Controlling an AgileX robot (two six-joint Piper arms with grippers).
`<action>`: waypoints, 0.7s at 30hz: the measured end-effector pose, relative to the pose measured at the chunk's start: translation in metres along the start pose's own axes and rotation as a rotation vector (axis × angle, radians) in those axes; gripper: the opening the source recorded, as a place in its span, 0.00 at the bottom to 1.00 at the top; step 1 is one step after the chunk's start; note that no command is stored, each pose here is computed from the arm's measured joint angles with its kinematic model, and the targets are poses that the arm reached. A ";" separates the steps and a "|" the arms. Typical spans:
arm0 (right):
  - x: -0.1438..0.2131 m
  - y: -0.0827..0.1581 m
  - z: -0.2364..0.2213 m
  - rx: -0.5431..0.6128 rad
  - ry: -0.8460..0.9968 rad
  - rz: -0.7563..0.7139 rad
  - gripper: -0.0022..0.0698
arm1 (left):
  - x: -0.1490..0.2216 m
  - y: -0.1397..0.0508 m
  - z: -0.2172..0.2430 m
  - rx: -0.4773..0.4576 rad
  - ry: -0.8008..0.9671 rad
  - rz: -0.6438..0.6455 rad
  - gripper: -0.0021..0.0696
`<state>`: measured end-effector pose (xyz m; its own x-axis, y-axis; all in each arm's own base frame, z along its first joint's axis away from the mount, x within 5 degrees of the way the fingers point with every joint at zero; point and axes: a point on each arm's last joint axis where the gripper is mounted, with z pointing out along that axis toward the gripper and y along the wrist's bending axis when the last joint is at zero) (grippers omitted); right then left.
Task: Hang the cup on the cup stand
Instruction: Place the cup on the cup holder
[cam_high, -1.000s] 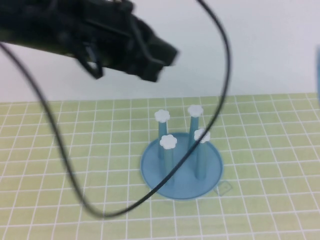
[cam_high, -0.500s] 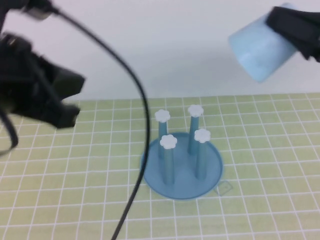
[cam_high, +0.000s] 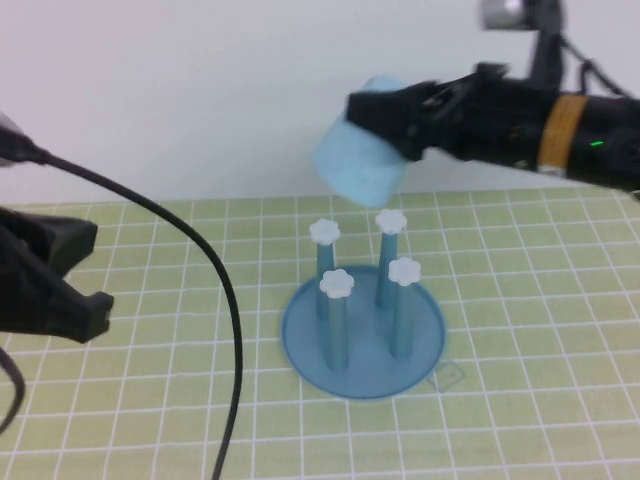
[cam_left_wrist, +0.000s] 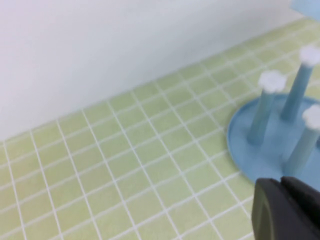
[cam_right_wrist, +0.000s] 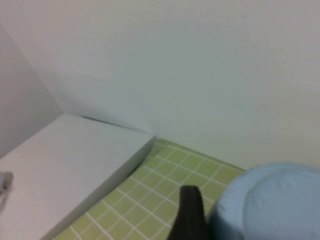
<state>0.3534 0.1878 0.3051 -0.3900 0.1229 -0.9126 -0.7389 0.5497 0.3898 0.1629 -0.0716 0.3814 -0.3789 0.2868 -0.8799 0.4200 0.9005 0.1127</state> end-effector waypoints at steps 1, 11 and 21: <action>0.005 0.001 0.009 -0.001 0.018 -0.016 0.79 | 0.003 0.000 0.002 -0.003 0.006 0.001 0.03; 0.047 -0.009 0.065 0.089 0.148 -0.127 0.79 | 0.015 0.003 0.009 -0.054 0.038 0.048 0.03; 0.077 -0.029 0.078 0.134 0.237 -0.152 0.79 | 0.013 0.003 0.009 -0.055 0.016 0.050 0.03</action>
<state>0.3875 0.2458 0.2138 -0.4094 -0.1565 -0.8988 -0.7257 0.6529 0.2169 0.1671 -0.0678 0.3659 -0.3723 0.3364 -0.8650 0.3927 0.9016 0.1816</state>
